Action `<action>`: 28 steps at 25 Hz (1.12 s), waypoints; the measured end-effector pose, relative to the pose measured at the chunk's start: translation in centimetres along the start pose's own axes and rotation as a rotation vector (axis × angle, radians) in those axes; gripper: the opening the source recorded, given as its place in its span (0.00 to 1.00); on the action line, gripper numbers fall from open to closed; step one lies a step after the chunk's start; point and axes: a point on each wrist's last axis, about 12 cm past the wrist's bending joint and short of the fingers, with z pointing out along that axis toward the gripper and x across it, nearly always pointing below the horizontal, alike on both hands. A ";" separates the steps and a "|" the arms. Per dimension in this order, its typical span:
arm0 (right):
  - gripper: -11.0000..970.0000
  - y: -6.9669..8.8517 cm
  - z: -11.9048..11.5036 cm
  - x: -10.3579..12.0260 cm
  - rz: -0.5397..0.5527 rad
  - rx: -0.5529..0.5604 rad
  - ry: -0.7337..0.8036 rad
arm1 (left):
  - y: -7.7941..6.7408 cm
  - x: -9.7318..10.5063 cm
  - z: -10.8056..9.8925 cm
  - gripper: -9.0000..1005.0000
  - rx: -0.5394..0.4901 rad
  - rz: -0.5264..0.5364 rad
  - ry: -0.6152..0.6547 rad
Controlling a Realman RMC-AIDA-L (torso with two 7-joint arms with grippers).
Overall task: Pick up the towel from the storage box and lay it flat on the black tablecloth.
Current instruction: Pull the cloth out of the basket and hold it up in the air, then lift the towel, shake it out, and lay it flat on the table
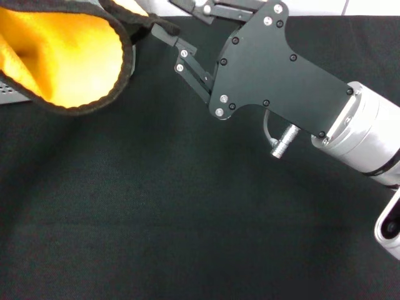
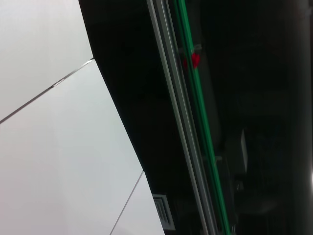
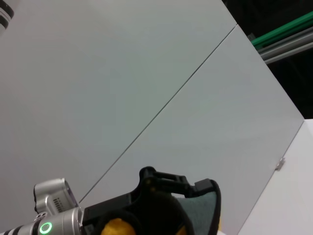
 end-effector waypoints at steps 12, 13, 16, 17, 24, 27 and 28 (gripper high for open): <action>0.18 -0.6 0.0 0.3 -0.016 0.053 -0.001 | 0.0 0.1 -0.1 0.02 -0.006 -0.005 -0.001; 0.16 -0.6 0.0 0.3 -0.020 0.062 -0.004 | 0.0 0.1 -0.1 0.02 -0.006 -0.005 -0.001; 0.12 -0.7 -0.1 0.2 -0.025 0.091 -0.022 | 0.0 0.1 -0.1 0.02 -0.008 -0.006 -0.001; 0.11 -0.7 -0.1 0.3 -0.021 0.099 -0.031 | 0.0 0.1 -0.1 0.02 -0.008 -0.007 -0.001; 0.08 -0.8 0.0 0.8 -0.025 0.090 -0.060 | 0.1 0.3 -0.1 0.02 -0.012 -0.012 -0.003; 0.07 -0.9 0.2 0.9 -0.026 0.087 -0.056 | 0.1 0.4 -0.1 0.02 -0.015 -0.016 -0.004; 0.07 -0.9 0.2 0.9 -0.025 0.091 -0.055 | 0.1 0.4 -0.1 0.02 -0.015 -0.017 -0.004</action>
